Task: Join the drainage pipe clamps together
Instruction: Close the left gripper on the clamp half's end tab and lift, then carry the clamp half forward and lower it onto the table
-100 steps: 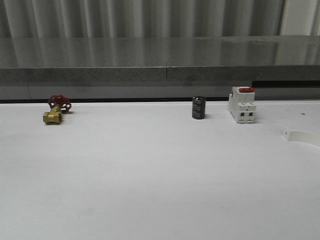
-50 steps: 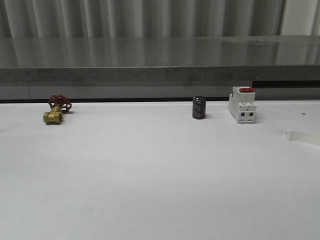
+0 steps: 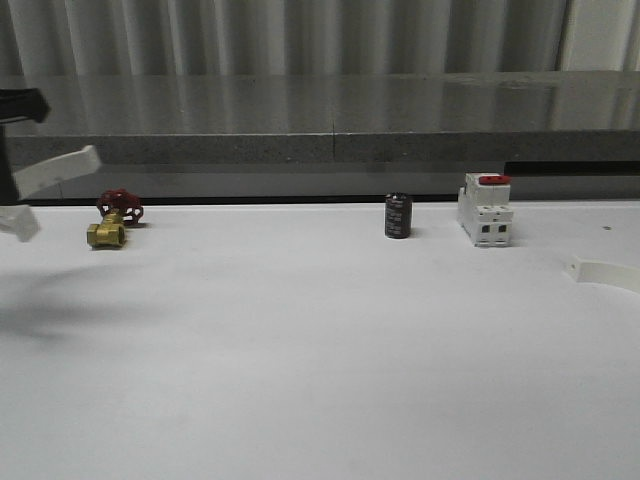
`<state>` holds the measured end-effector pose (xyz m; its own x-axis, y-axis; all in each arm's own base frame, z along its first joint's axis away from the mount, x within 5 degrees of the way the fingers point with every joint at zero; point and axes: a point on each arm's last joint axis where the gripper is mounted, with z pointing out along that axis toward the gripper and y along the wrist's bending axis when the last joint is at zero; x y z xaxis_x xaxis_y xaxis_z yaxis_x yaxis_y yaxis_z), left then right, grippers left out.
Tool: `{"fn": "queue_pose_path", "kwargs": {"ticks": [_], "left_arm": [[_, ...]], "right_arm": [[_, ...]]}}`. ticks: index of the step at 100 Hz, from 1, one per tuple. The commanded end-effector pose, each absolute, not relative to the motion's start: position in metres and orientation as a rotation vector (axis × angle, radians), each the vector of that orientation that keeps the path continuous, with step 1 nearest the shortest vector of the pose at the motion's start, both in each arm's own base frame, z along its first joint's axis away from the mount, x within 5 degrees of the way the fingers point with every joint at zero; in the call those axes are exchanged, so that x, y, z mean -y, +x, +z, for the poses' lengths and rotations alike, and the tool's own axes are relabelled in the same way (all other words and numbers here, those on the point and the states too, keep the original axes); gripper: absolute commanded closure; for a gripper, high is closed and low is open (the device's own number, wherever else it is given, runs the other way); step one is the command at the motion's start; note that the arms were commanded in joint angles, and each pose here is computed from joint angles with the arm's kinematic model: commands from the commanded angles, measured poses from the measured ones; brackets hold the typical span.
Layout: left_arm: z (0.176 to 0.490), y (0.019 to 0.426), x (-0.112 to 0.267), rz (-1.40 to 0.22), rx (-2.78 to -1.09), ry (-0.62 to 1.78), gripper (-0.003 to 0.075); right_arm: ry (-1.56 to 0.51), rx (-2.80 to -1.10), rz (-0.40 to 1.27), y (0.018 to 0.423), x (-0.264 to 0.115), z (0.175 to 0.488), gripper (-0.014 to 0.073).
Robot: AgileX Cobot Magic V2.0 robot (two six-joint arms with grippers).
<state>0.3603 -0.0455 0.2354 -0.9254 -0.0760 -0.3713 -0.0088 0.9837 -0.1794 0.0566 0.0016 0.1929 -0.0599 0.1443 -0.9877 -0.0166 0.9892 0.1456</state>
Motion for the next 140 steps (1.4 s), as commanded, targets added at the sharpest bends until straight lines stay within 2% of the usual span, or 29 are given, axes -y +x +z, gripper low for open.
{"fn": "queue_pose_path", "kwargs": {"ticks": [1,19,56,111,140], "left_arm": [[0.261,0.356,0.080,-0.280,-2.627,-0.036,0.0649],[0.262,0.347,0.139,-0.358,-2.566,0.035,0.0649],[0.231,0.357,0.186,-0.382,-2.671,0.027,0.0649],[0.185,0.365,0.196,-0.330,-2.776,0.021,0.0649],[0.184,0.367,0.196,-0.327,-2.769,0.025,0.0635]], "right_arm": [[0.092,-1.506,0.123,0.054,-0.001,0.207,0.0664],[0.092,-1.506,0.123,0.054,-0.001,0.207,0.0664],[0.092,-1.506,0.123,0.054,-0.001,0.207,0.0664],[0.092,-1.506,0.123,0.054,-0.001,0.207,0.0664],[0.092,-1.506,0.123,0.054,-0.001,0.207,0.0664]]}}
